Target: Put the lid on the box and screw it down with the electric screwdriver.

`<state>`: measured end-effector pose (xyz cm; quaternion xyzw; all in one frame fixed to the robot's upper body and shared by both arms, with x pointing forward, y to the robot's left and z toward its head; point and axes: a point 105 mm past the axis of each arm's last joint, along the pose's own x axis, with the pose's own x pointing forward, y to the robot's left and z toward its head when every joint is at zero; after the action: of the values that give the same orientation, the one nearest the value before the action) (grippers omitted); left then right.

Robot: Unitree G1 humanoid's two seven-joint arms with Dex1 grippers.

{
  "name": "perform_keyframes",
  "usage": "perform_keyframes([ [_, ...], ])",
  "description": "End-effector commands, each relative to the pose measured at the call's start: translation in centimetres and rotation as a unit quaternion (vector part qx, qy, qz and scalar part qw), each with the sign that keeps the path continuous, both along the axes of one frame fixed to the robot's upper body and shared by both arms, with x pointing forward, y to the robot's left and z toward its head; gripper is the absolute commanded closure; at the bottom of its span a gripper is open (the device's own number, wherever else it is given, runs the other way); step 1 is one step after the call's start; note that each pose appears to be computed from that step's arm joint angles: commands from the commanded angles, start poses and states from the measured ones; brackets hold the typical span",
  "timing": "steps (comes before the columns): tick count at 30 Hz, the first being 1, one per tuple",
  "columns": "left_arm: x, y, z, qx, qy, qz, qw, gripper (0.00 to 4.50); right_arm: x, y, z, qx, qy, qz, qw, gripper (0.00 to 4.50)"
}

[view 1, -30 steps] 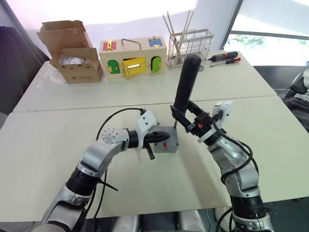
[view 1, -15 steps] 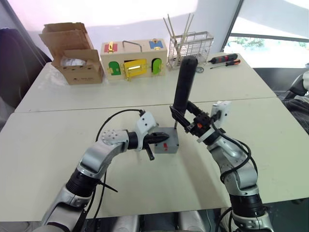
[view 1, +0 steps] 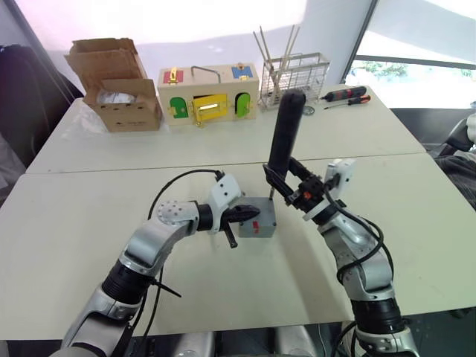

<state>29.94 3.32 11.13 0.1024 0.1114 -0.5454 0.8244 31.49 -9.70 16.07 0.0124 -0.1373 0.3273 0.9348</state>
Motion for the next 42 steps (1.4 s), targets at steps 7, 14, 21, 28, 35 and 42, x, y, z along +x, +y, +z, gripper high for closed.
perform_keyframes([
  [7,0.0,0.5,-1.3,0.015,0.022,0.014,1.0,4.5,0.4,-0.3,-5.0,-0.033,0.091,-0.014,0.995,2.7],
  [14,0.1,0.4,-1.4,0.01,0.024,0.014,1.0,4.5,0.7,-0.5,-3.7,-0.031,0.072,-0.02,0.997,2.7],
  [21,0.2,0.3,-1.3,0.004,0.024,0.015,1.0,4.5,1.3,-1.1,-0.5,0.002,0.04,-0.033,0.999,2.7],
  [28,-0.2,0.6,-0.5,-0.049,0.038,0.028,0.998,4.5,1.4,-3.4,10.4,0.072,-0.067,-0.023,0.995,2.7],
  [35,0.7,1.4,2.3,-0.128,0.024,0.061,0.99,4.5,1.0,-5.0,15.5,0.096,-0.097,0.004,0.991,2.7],
  [42,2.3,3.3,6.4,-0.164,-0.051,0.133,0.976,4.5,2.2,-5.9,14.8,0.095,0.016,-0.002,0.995,2.7],
])
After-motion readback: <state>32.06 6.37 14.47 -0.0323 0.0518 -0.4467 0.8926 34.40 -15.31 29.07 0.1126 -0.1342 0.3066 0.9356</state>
